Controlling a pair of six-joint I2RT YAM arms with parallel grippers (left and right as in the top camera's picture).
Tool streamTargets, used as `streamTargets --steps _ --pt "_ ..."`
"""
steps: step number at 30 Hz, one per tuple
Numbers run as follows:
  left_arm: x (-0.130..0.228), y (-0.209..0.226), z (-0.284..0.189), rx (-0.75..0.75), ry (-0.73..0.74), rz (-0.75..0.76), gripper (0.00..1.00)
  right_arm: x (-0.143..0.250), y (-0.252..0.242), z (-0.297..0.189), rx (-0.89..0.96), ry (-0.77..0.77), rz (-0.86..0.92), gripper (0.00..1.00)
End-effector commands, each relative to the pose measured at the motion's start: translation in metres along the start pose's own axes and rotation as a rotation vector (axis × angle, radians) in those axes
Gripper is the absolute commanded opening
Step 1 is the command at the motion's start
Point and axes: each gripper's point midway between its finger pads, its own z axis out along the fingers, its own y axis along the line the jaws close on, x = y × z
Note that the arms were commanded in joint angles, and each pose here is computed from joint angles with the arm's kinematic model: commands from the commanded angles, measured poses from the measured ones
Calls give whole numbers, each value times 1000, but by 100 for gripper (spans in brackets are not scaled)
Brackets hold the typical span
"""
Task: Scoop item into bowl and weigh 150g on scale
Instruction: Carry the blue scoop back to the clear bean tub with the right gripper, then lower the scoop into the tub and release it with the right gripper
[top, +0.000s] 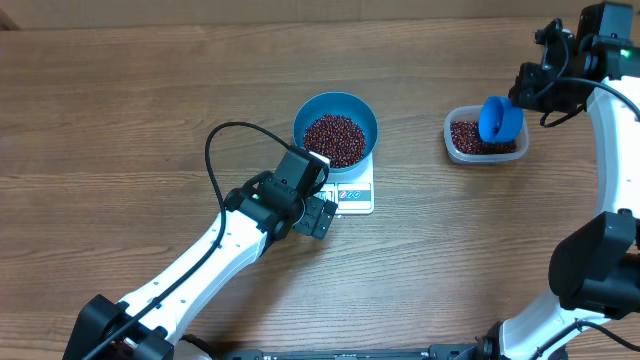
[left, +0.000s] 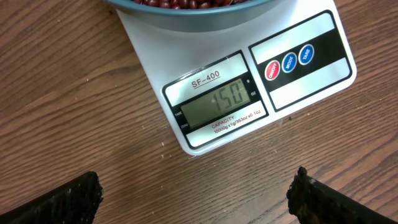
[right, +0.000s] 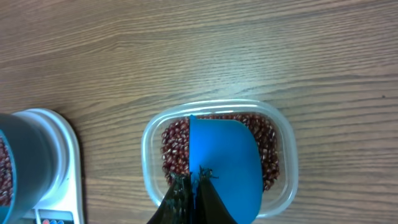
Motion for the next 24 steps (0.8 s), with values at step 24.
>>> streamTargets --steps 24 --pt "0 3 0 -10 0 15 100 16 6 32 -88 80 33 15"
